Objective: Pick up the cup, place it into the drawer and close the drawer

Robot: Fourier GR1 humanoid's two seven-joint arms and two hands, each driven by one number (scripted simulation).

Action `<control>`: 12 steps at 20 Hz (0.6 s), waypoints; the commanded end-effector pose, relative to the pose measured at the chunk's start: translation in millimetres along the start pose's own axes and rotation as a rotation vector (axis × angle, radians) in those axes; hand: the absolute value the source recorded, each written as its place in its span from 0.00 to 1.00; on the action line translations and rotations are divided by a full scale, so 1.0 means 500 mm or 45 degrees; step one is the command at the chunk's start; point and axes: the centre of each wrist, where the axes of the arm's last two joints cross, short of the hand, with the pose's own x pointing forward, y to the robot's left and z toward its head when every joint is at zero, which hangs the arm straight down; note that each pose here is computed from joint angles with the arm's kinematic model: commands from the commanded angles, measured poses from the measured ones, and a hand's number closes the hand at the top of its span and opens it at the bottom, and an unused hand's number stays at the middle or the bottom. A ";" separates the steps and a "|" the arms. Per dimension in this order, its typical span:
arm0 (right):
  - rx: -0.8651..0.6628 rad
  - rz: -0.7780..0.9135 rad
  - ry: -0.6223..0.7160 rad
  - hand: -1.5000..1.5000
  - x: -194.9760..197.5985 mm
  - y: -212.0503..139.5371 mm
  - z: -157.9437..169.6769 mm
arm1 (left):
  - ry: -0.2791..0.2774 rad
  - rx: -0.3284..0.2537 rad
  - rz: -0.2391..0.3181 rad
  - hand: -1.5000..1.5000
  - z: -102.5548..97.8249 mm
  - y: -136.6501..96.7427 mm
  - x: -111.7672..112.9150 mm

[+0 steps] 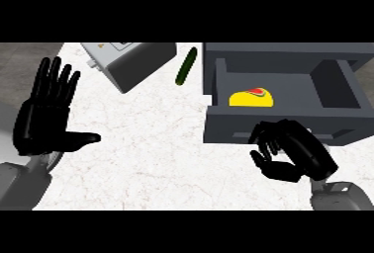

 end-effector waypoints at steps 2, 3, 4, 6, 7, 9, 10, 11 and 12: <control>0.061 0.092 0.046 0.00 -0.067 0.070 -0.052 | -0.022 0.009 0.005 0.00 0.006 0.014 0.005; 0.080 0.090 0.072 0.00 -0.070 0.061 -0.066 | -0.029 0.019 0.011 0.00 0.012 0.074 0.002; 0.096 0.120 0.086 0.00 -0.083 0.051 -0.078 | -0.012 0.018 0.006 0.00 0.034 0.083 -0.003; 0.120 0.177 0.101 0.00 -0.093 0.086 -0.057 | -0.001 -0.001 -0.005 0.00 0.050 0.091 0.009; 0.145 0.176 0.121 0.00 -0.094 0.094 -0.099 | 0.004 0.000 0.037 0.00 0.054 0.073 0.013; 0.153 0.161 0.129 0.00 -0.125 0.085 -0.109 | -0.021 0.035 0.003 0.00 0.068 0.101 -0.002; 0.191 0.156 0.122 0.00 -0.117 0.092 -0.119 | 0.002 0.001 0.012 0.00 0.062 0.104 -0.001; 0.142 0.116 0.129 0.00 -0.151 0.084 -0.124 | -0.021 0.027 0.002 0.00 0.091 0.081 -0.001; 0.155 0.129 0.130 0.00 -0.132 0.103 -0.150 | -0.002 0.028 0.038 0.00 0.046 0.108 0.009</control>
